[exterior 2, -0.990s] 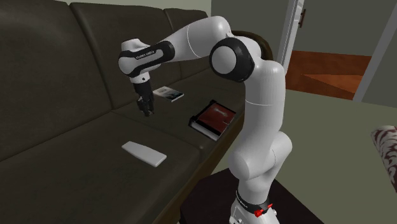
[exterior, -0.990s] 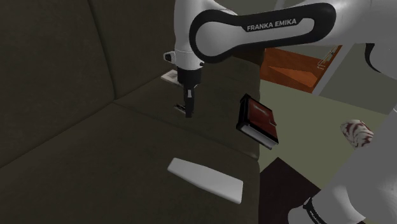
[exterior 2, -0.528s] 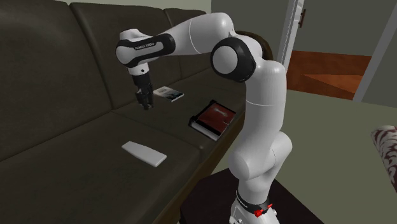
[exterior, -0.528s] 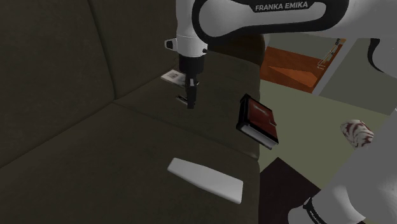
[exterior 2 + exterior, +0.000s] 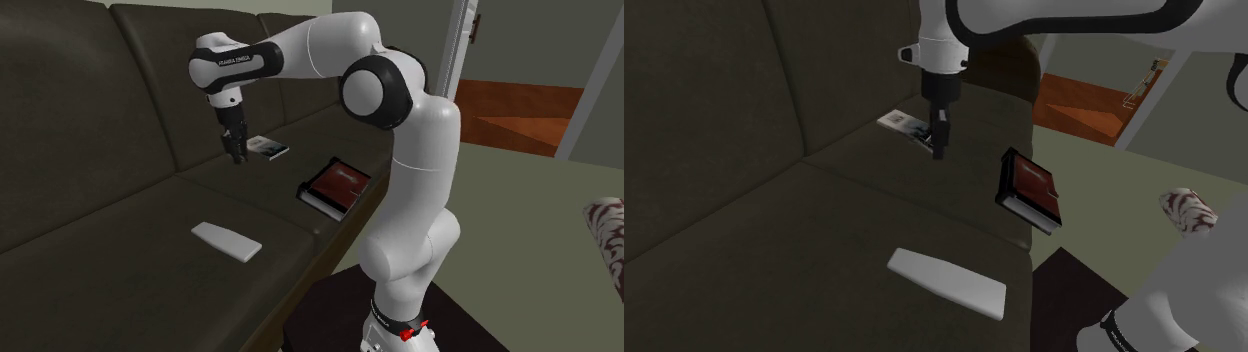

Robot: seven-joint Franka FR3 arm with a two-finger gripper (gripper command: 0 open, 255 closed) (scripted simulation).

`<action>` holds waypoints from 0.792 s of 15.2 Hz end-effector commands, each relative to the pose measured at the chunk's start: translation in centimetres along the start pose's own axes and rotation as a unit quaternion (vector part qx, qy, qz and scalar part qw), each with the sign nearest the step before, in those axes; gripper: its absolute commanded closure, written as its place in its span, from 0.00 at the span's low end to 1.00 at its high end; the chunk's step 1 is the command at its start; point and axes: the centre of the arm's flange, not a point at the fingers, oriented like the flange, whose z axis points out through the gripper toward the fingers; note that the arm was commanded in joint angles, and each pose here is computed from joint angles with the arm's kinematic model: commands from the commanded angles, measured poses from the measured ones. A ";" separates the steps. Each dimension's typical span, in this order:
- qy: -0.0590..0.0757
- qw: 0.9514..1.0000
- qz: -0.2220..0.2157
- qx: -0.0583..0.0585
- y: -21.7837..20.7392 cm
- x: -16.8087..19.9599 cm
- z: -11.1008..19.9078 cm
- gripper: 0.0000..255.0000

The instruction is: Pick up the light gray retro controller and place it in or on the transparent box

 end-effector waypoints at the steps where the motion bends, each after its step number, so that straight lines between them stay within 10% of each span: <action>1: 0.000 1.000 0.000 0.000 0.6 -2.3 0.4 1.00; 12: 0.000 1.000 0.000 0.000 3.7 -16.5 1.9 1.00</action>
